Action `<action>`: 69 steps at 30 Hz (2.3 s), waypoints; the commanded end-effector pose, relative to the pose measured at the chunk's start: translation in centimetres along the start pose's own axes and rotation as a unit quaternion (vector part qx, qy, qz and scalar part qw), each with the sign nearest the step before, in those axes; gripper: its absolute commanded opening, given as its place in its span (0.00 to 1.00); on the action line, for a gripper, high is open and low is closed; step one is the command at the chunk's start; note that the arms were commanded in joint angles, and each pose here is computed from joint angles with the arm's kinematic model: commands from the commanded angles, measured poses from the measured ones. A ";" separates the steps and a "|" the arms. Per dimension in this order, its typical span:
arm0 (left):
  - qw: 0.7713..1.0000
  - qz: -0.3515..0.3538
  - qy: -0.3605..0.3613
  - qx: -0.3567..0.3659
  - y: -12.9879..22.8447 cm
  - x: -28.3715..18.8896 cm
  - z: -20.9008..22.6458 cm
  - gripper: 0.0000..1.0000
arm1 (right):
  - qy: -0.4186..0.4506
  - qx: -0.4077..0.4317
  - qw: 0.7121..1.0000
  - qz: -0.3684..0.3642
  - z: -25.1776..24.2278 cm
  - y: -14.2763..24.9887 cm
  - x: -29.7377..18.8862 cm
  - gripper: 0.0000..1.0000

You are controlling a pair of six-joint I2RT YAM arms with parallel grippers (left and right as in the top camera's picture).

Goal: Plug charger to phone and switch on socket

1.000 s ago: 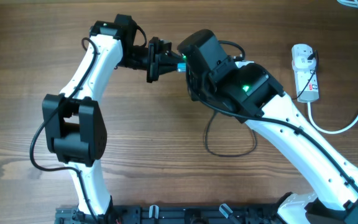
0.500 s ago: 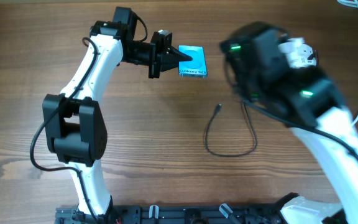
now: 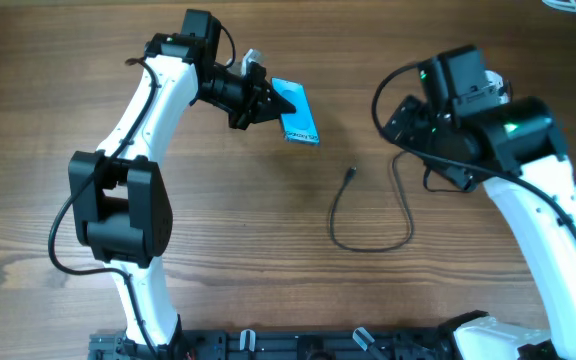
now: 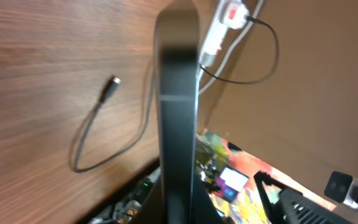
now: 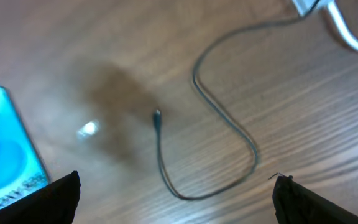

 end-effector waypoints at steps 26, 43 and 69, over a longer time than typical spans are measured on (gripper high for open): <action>0.997 -0.066 0.014 0.040 -2.5 -4.1 -0.1 0.04 | 0.039 -0.110 0.983 0.142 1.1 3.8 10.6 0.97; 0.997 -0.076 0.006 0.022 -2.8 -5.2 0.8 0.04 | -0.036 -0.104 0.991 0.081 5.7 1.4 13.6 1.00; 0.997 -0.073 0.008 0.019 -2.7 -5.2 0.8 0.04 | -0.098 -0.102 0.989 0.031 8.7 -0.6 13.5 0.99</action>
Point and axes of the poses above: each gripper's point midway between its finger pads, its own x axis out along the fingers, its own z axis along the line the jaws close on, y = z × x, the point moved 2 cm from there along -x, back along the fingers, and after that the axes turned 6 degrees about x, right-handed, at the moved point
